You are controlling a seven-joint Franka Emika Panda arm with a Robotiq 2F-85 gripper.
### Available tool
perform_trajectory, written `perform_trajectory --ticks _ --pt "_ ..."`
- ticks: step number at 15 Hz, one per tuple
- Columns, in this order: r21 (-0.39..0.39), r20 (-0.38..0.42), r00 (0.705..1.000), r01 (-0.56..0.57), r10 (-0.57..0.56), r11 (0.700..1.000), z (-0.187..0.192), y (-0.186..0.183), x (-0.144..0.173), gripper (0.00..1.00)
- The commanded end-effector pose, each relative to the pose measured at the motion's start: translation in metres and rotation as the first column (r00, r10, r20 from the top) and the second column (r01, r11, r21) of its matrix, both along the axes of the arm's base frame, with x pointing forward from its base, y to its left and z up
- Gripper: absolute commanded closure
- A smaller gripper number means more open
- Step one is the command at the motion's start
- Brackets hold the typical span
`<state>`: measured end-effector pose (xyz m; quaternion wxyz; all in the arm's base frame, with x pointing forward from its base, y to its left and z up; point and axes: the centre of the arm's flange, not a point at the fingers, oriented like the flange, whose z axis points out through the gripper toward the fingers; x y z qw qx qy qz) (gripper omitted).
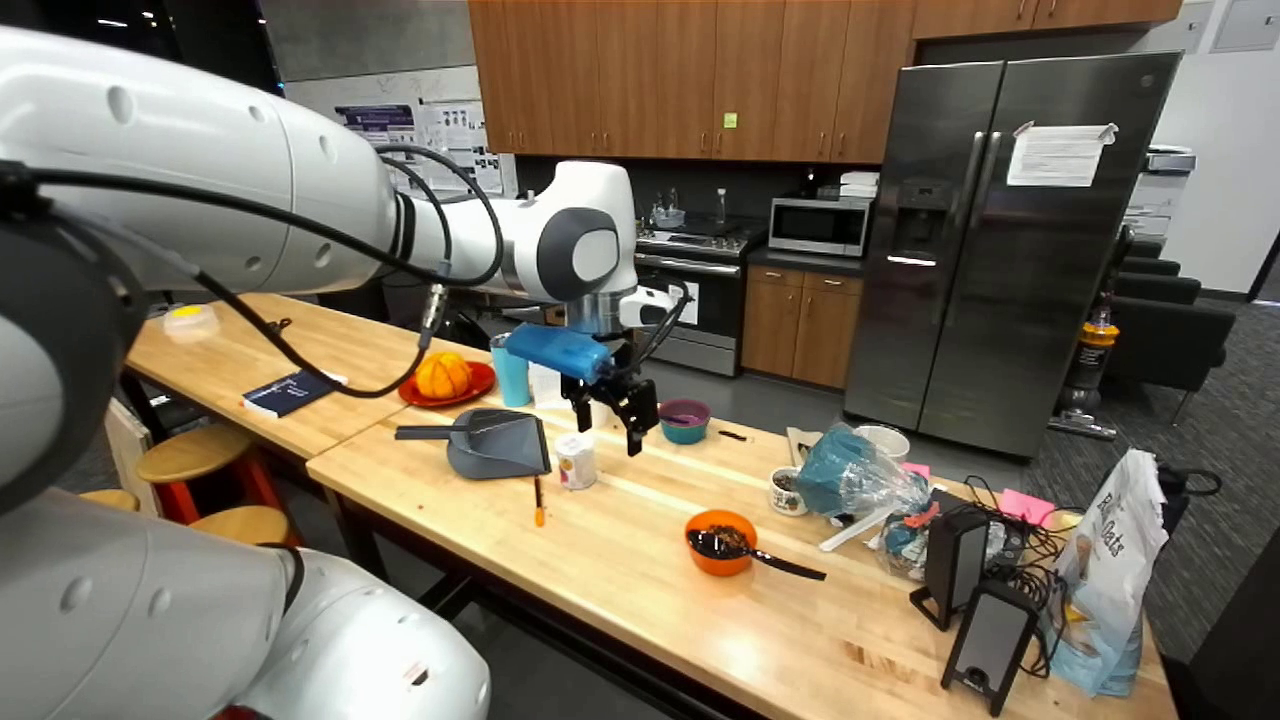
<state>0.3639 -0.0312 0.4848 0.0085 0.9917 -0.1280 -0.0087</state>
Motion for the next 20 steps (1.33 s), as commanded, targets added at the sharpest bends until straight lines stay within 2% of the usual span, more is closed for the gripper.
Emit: perform_trajectory --ticks 1,3,5,9,13,17,20 --pt "0.013 0.024 0.98 0.197 -0.198 0.98 -0.008 -0.023 0.01 0.0" --pt "0.009 0.054 0.953 0.3 -0.3 0.954 -0.015 -0.037 0.016 0.0" --pt "0.005 0.084 0.912 0.403 -0.402 0.915 -0.024 -0.053 0.023 0.0" --pt "0.048 0.134 0.8 0.584 -0.585 0.81 -0.037 -0.082 0.024 0.0" --pt "0.079 0.163 0.706 0.687 -0.689 0.723 -0.043 -0.112 0.024 0.0" --pt "0.094 0.163 0.645 0.743 -0.746 0.663 -0.05 -0.161 0.022 0.0" --pt "0.074 0.162 0.621 0.767 -0.767 0.637 -0.064 -0.198 0.021 0.0"
